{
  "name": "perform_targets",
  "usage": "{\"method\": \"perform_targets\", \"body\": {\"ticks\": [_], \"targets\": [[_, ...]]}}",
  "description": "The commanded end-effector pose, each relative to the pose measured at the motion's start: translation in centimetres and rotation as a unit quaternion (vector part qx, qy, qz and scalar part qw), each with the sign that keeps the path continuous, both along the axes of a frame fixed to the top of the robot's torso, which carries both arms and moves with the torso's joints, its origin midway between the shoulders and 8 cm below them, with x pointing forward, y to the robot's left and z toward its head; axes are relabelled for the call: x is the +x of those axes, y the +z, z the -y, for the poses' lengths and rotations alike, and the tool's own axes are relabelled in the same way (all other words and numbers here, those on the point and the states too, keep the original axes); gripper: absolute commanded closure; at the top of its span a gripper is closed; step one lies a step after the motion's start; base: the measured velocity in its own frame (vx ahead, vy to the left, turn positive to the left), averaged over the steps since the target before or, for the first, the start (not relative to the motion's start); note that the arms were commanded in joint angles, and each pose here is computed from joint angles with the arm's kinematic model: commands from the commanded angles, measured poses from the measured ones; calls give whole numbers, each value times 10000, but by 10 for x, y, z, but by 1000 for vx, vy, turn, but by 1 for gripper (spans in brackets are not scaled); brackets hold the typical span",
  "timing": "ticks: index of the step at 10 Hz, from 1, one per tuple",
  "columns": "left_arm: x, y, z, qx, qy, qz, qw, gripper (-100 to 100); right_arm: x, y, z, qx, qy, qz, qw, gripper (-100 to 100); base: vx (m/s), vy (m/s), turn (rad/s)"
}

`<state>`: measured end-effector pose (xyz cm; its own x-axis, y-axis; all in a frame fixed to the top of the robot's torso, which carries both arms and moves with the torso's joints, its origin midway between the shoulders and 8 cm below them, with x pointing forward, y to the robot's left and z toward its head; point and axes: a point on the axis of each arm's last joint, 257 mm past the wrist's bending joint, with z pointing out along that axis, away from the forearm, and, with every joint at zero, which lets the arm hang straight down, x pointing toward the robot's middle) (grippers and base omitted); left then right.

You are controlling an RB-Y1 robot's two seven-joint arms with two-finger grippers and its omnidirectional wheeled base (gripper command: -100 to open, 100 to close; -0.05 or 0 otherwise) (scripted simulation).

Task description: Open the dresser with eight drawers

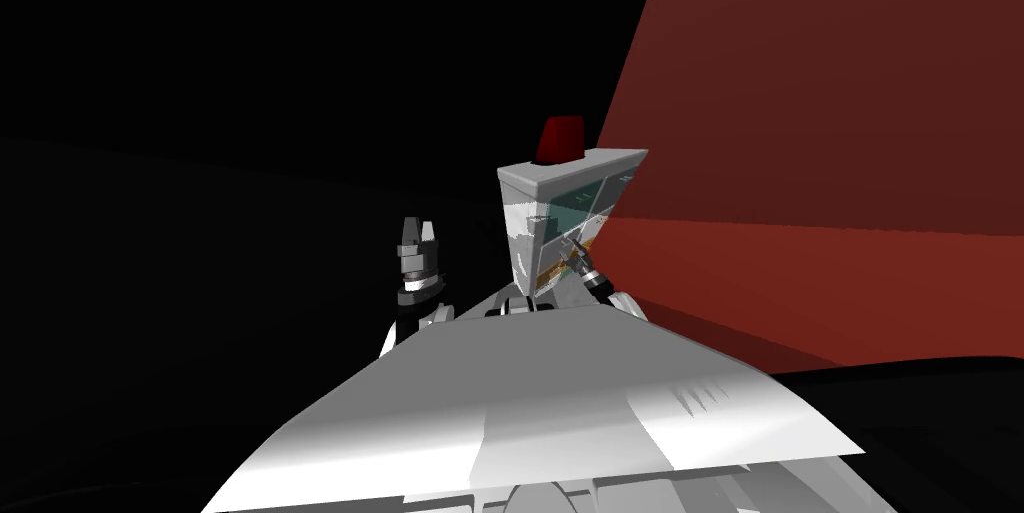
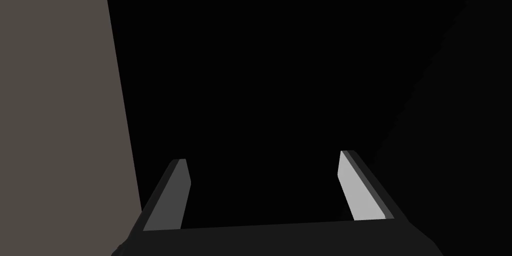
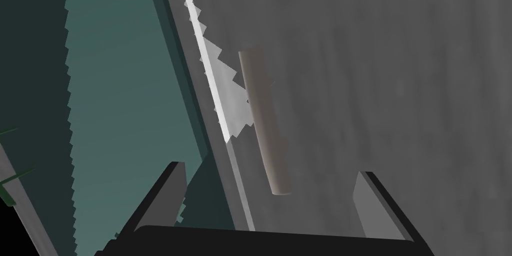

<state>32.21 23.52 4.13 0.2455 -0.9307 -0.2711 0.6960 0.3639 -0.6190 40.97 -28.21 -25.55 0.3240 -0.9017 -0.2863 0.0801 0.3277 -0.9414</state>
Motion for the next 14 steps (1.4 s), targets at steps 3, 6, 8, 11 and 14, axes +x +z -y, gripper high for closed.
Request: {"method": "perform_targets", "body": {"ticks": [3,6,8,11,14], "targets": [[0,0,0,0,0,1,10000,0,-1,3,3,15,31,5,10000,100,-92,-32,-17],[0,0,0,1,0,1,10000,0,-3,2,2,18,60,-21,10000,100,-156,-51,-27],[0,0,0,1,0,1,10000,0,-6,2,4,17,87,-25,10000,100,-121,-64,-27],[0,0,0,1,0,1,10000,0,-2,11,13,19,111,-56,9999,-100,-142,-65,-12],[0,0,0,-1,0,1,10000,0,9,27,28,14,90,-63,9999,-100,-24,64,16]]}}
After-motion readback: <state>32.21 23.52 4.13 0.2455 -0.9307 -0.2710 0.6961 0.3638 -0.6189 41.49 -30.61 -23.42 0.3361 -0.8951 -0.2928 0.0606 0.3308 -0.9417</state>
